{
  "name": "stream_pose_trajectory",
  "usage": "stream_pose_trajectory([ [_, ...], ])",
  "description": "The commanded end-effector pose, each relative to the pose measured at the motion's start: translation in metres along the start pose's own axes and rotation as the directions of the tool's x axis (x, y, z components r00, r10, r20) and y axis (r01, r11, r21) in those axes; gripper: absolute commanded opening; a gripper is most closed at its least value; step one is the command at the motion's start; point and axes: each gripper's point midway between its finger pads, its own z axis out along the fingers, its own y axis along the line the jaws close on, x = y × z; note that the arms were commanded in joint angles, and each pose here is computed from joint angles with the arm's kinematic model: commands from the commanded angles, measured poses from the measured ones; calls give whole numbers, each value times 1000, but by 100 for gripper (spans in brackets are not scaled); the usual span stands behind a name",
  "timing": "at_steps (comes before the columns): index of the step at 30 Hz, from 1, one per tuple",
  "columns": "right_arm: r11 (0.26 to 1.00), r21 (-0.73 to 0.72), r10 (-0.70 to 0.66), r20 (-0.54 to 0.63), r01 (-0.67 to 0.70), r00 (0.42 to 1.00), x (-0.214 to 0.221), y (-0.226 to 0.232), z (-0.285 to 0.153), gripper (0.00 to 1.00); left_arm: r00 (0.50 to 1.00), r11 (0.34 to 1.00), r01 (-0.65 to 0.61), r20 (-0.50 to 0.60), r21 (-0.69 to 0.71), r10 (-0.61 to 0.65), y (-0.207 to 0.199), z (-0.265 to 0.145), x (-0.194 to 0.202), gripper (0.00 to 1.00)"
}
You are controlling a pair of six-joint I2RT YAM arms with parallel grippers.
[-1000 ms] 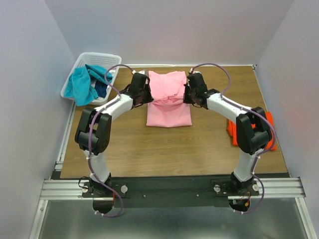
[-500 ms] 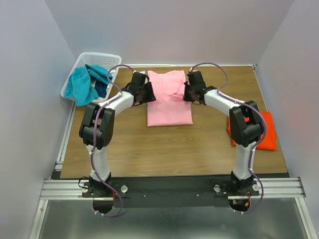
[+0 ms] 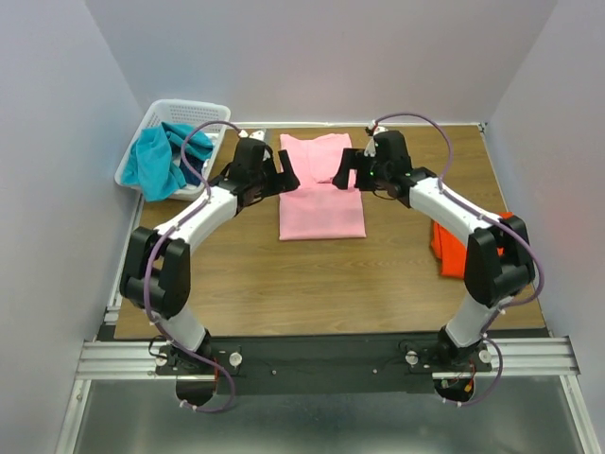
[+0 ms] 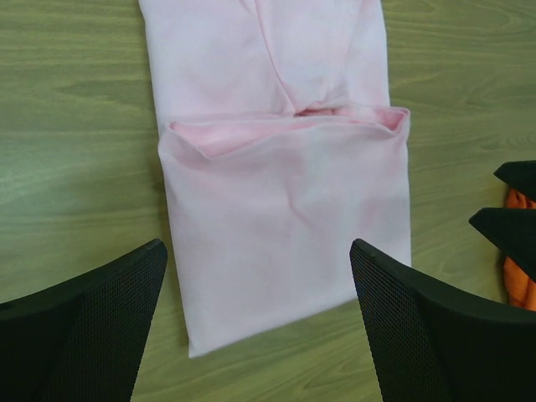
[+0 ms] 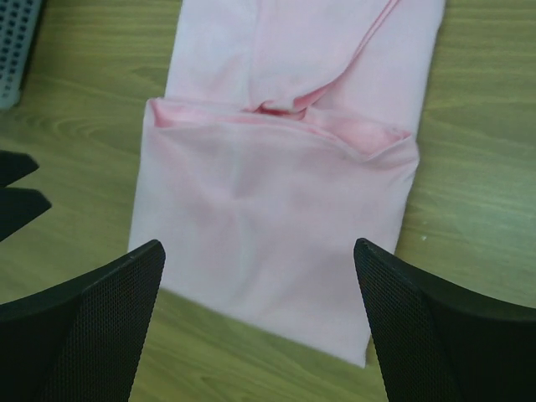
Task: Fold and stack the t-shirts
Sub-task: Fold the tshirt
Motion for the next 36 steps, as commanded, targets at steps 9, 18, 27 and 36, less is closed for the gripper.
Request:
stream_pose_trajectory([
  [9,994,-44,90,-133,-96,987,100,2,-53,100,997,999,38,-75,33,-36,1,-47,94,98],
  [18,973,118,214,-136,-198,967,144,-34,-68,100,991,996,74,-105,-46,-78,36,-43,132,98],
  [27,970,127,225,-140,-208,964,146,-35,-66,100,987,990,123,-99,-76,-130,54,-28,133,83],
  [36,967,149,228,-137,-207,964,149,-40,-65,100,977,989,126,-160,-78,-137,58,-11,147,52],
])
